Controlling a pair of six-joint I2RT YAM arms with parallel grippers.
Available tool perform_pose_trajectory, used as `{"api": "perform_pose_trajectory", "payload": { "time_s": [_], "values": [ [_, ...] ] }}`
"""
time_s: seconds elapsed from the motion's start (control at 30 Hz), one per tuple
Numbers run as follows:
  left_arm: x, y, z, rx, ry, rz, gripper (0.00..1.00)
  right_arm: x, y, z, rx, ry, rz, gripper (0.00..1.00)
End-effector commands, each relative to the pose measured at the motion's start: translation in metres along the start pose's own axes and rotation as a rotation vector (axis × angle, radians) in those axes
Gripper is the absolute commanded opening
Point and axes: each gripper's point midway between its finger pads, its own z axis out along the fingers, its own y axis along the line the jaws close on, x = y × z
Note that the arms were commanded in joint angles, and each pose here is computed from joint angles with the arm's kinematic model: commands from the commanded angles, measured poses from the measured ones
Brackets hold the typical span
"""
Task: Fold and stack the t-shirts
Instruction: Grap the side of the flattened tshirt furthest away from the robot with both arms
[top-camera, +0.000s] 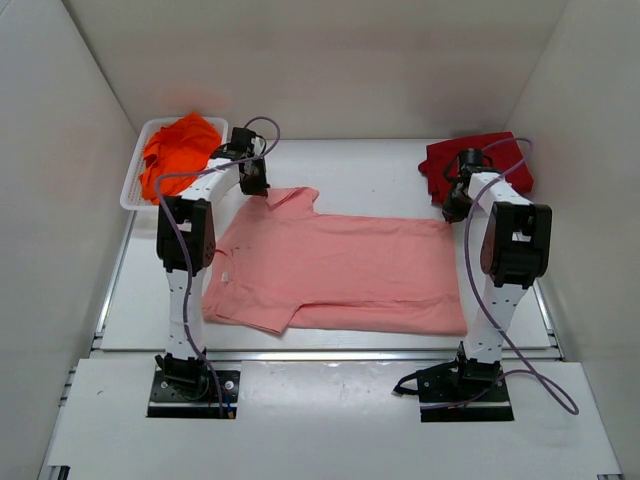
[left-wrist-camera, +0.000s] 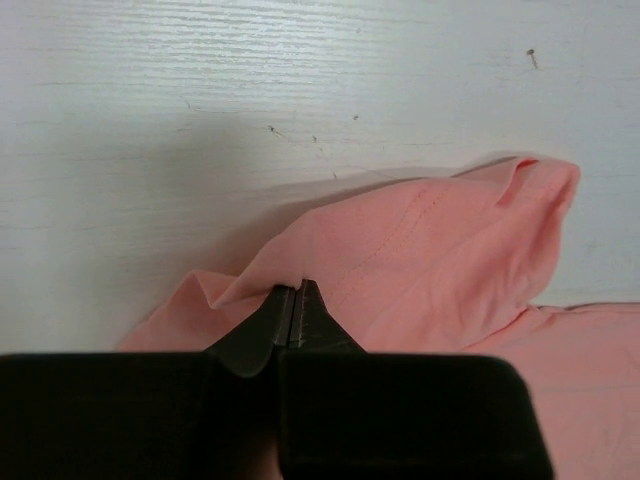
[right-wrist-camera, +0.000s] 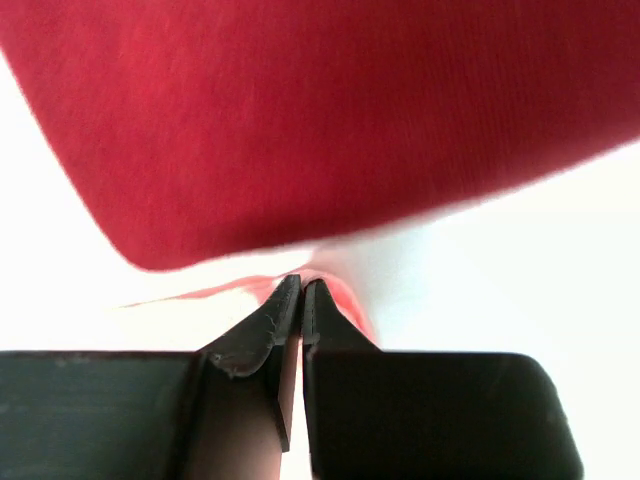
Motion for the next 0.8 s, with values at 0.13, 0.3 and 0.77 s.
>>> {"api": "perform_pose_trajectory", "payload": {
  "time_s": [0.13,0.3,0.77],
  "values": [
    [-0.027,-0.020,-0.070,0.081,-0.104,0.009,0.00,-0.008,0.002,-0.044,-0.061,-0.095,-0.031,0.00],
    [-0.011,-0.013,-0.089,0.107,-0.121,-0.017,0.00,0.003,0.004,-0.062,-0.096,-0.128,-0.045,0.00],
    [0.057,-0.005,-0.145,0.233,-0.116,-0.046,0.00,0.070,-0.016,-0.089,-0.189,-0.113,-0.025,0.00]
  ]
}}
